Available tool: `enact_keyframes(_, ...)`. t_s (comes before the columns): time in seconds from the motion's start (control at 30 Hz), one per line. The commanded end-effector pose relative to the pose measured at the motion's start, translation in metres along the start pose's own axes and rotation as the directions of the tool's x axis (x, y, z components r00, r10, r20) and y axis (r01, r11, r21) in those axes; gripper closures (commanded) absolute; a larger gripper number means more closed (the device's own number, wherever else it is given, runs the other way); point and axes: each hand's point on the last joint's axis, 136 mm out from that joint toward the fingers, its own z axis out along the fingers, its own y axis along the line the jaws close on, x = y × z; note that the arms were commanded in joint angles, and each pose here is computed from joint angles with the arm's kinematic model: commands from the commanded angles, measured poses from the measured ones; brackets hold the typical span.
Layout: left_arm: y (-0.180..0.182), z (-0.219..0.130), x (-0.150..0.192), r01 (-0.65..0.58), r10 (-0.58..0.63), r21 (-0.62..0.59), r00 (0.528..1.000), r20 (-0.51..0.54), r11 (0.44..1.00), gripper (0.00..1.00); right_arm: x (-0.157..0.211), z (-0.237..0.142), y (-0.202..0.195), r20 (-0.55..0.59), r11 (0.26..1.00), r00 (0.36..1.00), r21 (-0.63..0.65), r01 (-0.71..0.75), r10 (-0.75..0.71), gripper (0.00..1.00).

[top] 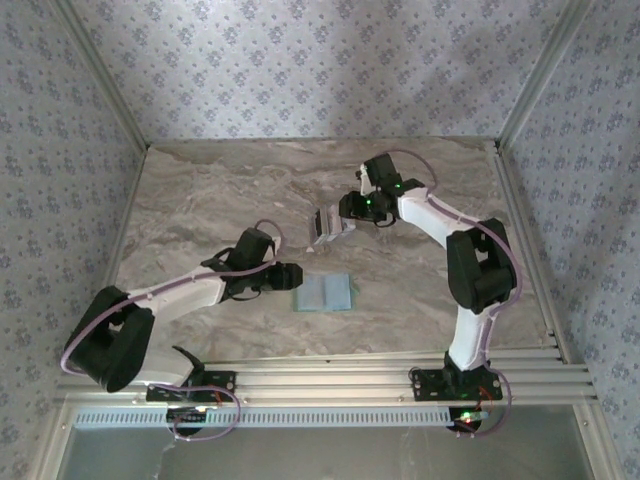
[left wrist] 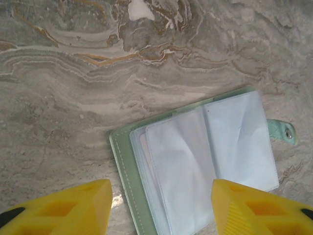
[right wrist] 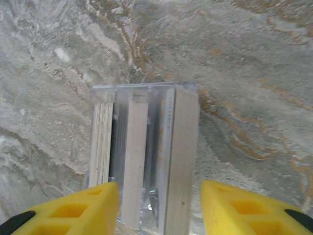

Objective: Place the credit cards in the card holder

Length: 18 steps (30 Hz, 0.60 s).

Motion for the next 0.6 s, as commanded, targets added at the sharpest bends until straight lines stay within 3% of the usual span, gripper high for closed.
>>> enact_keyframes(0.0,-0.005,-0.005,-0.006,-0.010,0.009,0.028,1.000,0.025,1.000,0.44,-0.006,0.004,0.015,-0.014,0.997,1.000,-0.081,-0.009,0.008,0.51)
enact_keyframes(0.37,0.000,-0.003,-0.007,0.009,-0.009,0.021,1.000,0.025,1.000,0.44,-0.003,0.002,0.032,-0.036,0.978,0.999,-0.205,-0.030,0.023,0.59)
enact_keyframes(0.57,0.002,-0.002,-0.007,0.014,-0.014,0.018,1.000,0.024,1.000,0.44,-0.001,0.008,0.024,-0.049,0.985,0.998,-0.169,-0.033,0.025,0.60)
